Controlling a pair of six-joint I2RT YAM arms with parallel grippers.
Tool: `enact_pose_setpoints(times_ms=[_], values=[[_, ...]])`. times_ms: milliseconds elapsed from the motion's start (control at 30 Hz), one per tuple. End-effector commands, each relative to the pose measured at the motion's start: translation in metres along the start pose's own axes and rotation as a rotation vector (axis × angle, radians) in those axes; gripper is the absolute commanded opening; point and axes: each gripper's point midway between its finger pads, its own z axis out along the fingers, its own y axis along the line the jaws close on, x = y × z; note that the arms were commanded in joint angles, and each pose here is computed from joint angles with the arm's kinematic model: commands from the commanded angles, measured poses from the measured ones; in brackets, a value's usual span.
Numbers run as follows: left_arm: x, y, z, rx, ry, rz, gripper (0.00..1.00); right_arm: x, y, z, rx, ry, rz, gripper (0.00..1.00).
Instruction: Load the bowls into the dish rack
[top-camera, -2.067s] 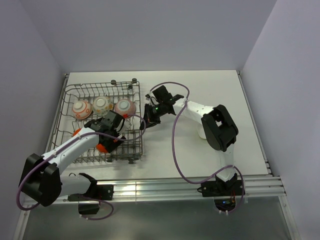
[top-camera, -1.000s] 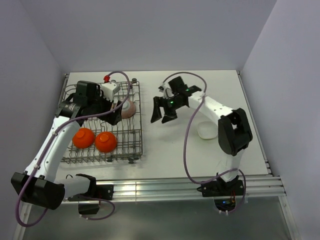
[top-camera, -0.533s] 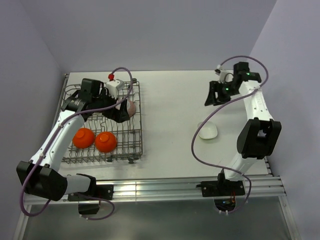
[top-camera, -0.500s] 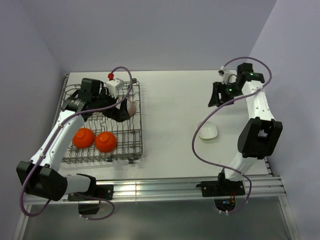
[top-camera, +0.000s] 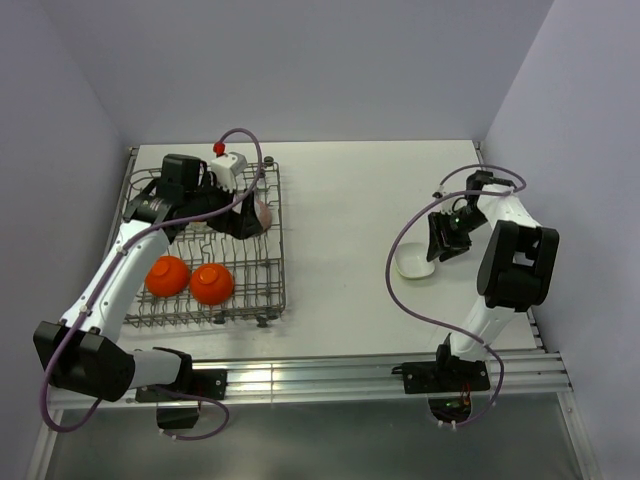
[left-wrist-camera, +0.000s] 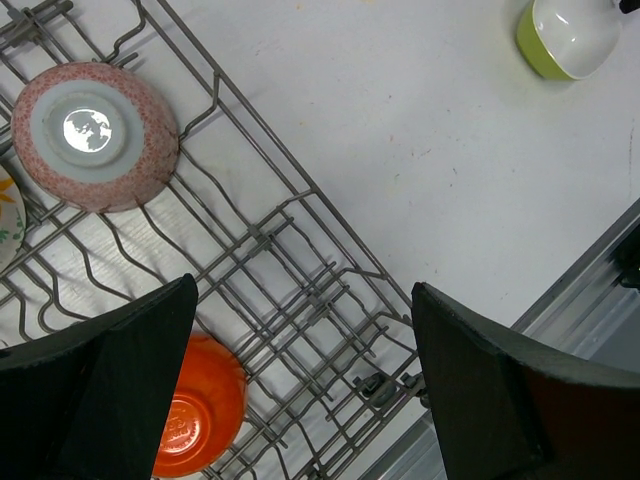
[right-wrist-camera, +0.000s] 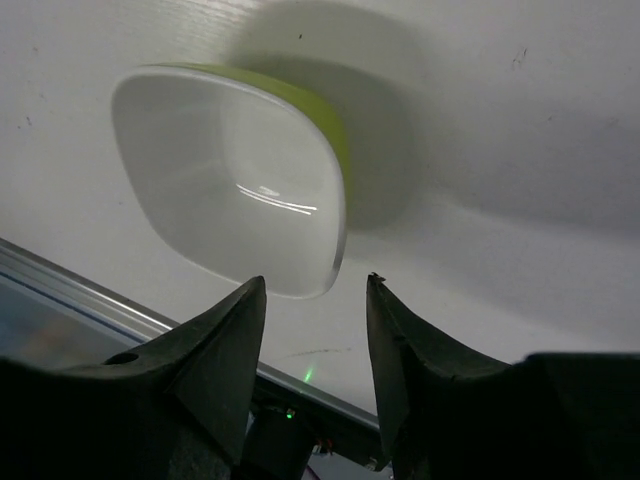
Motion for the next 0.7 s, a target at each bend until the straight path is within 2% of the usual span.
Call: enact_pose_setpoints(times_ms=[0, 333, 467, 567, 600, 667], values=[[-0.007, -0.001, -0.006, -0.011, -0.042, 0.013, 0.94, -0.008, -0.008, 0.011, 0.016, -0.037, -0.023, 0.51], [0.004, 0.002, -0.004, -0.023, -0.021, 0.007, 0.93, -0.012, -0.008, 0.041, 0.025, -0.022, -0.011, 0.43], [0.012, 0.001, -0.004, -0.021, -0.016, -0.008, 0.93, -0.016, -0.008, 0.043, 0.029, -0.028, -0.014, 0.35], [0.02, -0.002, -0.005, -0.008, -0.003, -0.018, 0.93, -0.017, -0.007, 0.042, 0.03, -0.038, -0.016, 0.19], [0.022, -0.003, -0.005, -0.004, 0.0, -0.019, 0.93, -0.019, -0.006, 0.041, 0.026, -0.044, -0.019, 0.09], [0.021, -0.006, -0.009, 0.0, -0.014, -0.017, 0.93, -0.026, 0.002, 0.034, 0.007, -0.078, -0.036, 0.0]])
